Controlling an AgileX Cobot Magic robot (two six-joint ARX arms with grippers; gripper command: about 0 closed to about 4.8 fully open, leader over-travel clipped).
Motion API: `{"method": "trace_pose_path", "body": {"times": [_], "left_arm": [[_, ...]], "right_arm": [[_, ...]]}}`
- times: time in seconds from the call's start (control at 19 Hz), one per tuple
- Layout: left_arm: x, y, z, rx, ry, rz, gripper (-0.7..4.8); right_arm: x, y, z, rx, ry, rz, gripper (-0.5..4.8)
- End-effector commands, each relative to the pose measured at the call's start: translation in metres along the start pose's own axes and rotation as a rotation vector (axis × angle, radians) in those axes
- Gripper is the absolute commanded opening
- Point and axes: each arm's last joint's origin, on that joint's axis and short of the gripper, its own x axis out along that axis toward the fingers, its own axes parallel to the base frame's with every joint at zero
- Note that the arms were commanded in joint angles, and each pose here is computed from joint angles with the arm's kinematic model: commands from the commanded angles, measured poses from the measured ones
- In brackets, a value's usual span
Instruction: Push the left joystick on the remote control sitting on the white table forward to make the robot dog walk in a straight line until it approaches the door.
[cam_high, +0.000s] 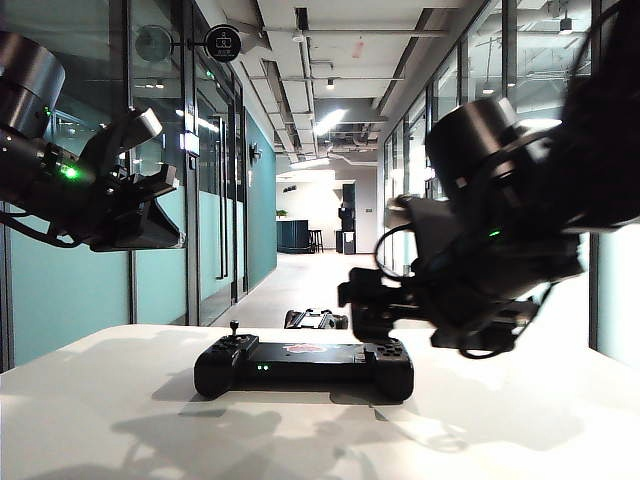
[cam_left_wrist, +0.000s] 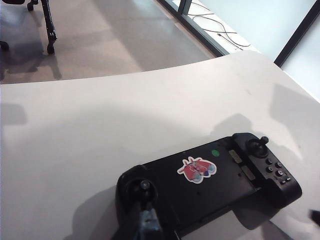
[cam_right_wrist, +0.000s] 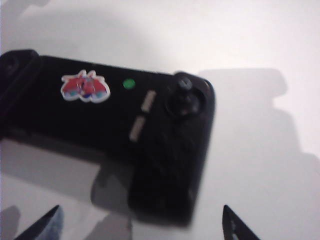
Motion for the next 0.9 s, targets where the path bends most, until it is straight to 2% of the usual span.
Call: {"method": "trace_pose_path", "body": {"times": [0.05,0.37,0.58,0.79,0.9], "left_arm": [[0.0,-0.001,0.002,0.005,-0.008,-0.009,-0.05],[0.0,-0.001,0.002,0.004,-0.006,-0.01,-0.05],[0.0,-0.001,0.002,0.004,-0.006,-0.01,-0.05],[0.0,-0.001,0.002,0.003,-0.006,-0.01,-0.05],[0.0,-0.001,0.002,0.003,-0.006,-0.01,-0.05]], "right_arm": [[0.011,0.003,0.003,0.005,-0.014,0.006,4.0],[0.024,-0.017,0.008,0.035,0.021,0.007,3.99],[0.034,-0.017,0.012,0.043,0.03,0.073,3.99],[0.046,-0.016,0.009,0.04,0.057,0.071,3.99],[0.047,-0.016,0.007,0.039,0.07,0.068,3.56]]}}
